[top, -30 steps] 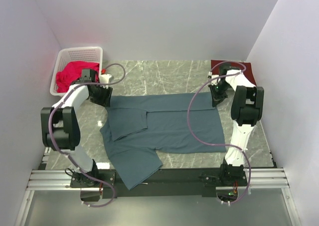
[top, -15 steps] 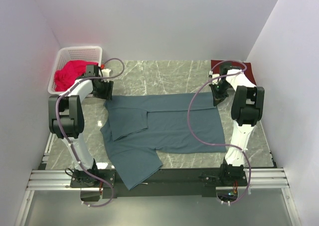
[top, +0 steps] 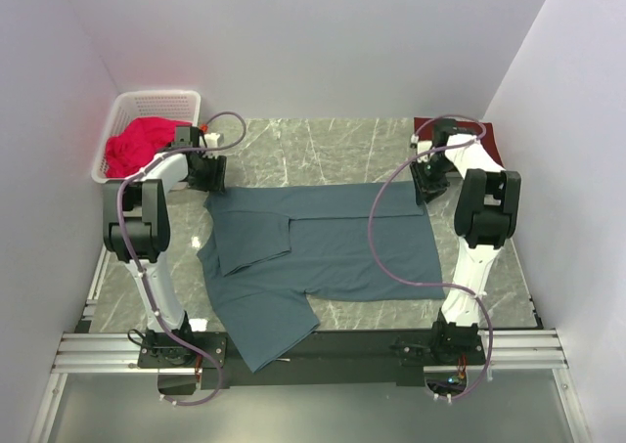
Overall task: Fold and stack the t-shirts
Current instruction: Fold the tshirt
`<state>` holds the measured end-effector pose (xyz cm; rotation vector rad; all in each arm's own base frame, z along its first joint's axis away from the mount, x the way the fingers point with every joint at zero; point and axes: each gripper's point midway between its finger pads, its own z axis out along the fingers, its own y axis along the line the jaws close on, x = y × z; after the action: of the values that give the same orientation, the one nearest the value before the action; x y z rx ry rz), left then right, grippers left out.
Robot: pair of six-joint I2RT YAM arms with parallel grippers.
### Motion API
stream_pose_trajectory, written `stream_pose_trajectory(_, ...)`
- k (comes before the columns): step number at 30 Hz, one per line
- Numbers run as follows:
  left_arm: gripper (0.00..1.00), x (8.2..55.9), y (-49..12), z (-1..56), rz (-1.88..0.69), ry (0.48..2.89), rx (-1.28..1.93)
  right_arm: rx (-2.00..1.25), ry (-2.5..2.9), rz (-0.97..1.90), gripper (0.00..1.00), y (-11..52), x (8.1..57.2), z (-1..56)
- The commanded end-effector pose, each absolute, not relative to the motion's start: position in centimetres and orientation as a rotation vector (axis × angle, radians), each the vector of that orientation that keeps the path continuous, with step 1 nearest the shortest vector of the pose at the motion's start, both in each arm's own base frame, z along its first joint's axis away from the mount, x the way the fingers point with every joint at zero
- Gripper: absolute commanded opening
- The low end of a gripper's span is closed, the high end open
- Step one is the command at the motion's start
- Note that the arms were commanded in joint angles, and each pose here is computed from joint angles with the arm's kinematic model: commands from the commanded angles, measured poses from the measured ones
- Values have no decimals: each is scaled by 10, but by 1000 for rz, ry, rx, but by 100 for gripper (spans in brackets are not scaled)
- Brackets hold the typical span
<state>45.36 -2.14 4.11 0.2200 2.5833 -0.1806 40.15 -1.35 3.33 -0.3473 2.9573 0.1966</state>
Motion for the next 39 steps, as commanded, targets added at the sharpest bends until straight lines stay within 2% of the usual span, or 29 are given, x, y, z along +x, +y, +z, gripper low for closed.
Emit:
stream_pose_trajectory(1, 60, 473, -14, 50, -127, 2531, 167, -309, 2758, 163, 39, -15, 440, 91)
stream_pose_trajectory(7, 59, 476, -11, 41, -88, 2545, 145, -216, 2695, 130, 40, -17, 473, 95)
stream_pose_trajectory(15, 62, 477, -7, 36, -57, 2550, 118, -187, 2721, 143, 43, -11, 486, 68)
stream_pose_trajectory(23, 45, 476, -20, 33, -69, 2554, 149, -209, 2760, 113, 47, -12, 485, 44)
stream_pose_trajectory(25, 37, 478, -21, 36, -69, 2541, 151, -219, 2761, 111, 42, -11, 485, 42)
stream_pose_trajectory(27, 29, 477, -21, 37, -66, 2538, 156, -223, 2765, 107, 23, -12, 484, 39)
stream_pose_trajectory(28, 19, 479, -20, 38, -56, 2534, 153, -227, 2765, 95, 15, -13, 484, 38)
stream_pose_trajectory(29, 14, 478, -19, 39, -49, 2534, 151, -230, 2761, 86, 0, -14, 485, 39)
stream_pose_trajectory(30, 10, 479, -17, 43, -36, 2524, 149, -230, 2759, 72, 0, -16, 486, 39)
stream_pose_trajectory(31, 1, 482, -15, 48, -16, 2502, 146, -225, 2756, 32, 0, -20, 485, 37)
stream_pose_trajectory(39, 0, 488, 5, 76, 152, 2382, 155, -203, 2582, -171, 0, -43, 499, 70)
